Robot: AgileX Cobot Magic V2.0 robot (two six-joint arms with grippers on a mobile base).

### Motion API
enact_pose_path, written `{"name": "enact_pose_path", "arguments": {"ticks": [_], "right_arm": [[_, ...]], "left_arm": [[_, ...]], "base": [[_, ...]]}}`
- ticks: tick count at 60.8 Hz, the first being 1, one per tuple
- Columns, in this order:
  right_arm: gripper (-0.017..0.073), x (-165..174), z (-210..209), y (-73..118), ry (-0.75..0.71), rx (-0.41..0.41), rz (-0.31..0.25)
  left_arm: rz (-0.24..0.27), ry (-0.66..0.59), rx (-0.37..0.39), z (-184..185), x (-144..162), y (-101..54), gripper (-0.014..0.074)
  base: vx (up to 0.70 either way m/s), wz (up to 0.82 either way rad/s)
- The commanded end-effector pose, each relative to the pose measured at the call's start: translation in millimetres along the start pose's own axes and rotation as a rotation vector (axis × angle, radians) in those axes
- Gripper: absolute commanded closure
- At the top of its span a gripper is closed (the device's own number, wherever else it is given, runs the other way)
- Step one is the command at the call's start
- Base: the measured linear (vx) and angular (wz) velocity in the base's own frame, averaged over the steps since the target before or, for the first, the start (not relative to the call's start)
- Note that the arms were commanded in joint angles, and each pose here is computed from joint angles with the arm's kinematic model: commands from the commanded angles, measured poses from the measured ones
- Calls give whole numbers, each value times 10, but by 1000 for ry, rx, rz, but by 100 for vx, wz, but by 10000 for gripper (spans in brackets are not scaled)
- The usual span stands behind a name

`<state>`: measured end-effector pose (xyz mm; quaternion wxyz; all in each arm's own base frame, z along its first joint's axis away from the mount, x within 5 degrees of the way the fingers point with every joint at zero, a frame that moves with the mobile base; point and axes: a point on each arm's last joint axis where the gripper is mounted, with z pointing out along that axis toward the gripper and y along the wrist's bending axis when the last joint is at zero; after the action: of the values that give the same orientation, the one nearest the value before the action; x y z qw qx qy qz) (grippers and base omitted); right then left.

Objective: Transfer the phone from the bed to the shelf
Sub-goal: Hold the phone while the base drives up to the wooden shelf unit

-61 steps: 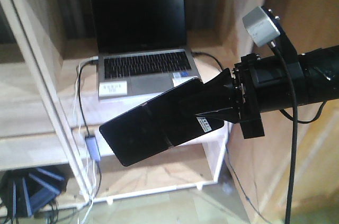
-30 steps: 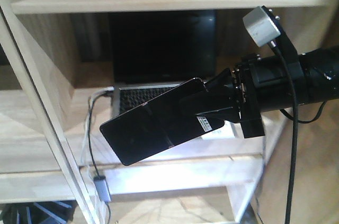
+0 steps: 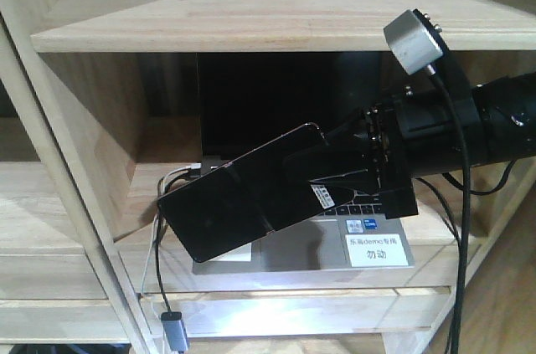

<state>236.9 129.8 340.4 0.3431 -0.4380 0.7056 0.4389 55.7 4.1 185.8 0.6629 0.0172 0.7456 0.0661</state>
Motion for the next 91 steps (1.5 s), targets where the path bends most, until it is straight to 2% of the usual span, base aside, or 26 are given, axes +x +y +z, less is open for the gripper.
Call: {"name": "enact_pose_path", "arguments": {"ticks": [1, 91], "right_arm": [[561, -165, -87, 179, -89, -74, -20], [561, -164, -87, 188, -87, -85, -16]], "left_arm": [[-15, -101, -14, -26, -144, 19, 592], [-15, -101, -14, -26, -144, 19, 592]], "base": [[7, 3], [1, 0]]}}
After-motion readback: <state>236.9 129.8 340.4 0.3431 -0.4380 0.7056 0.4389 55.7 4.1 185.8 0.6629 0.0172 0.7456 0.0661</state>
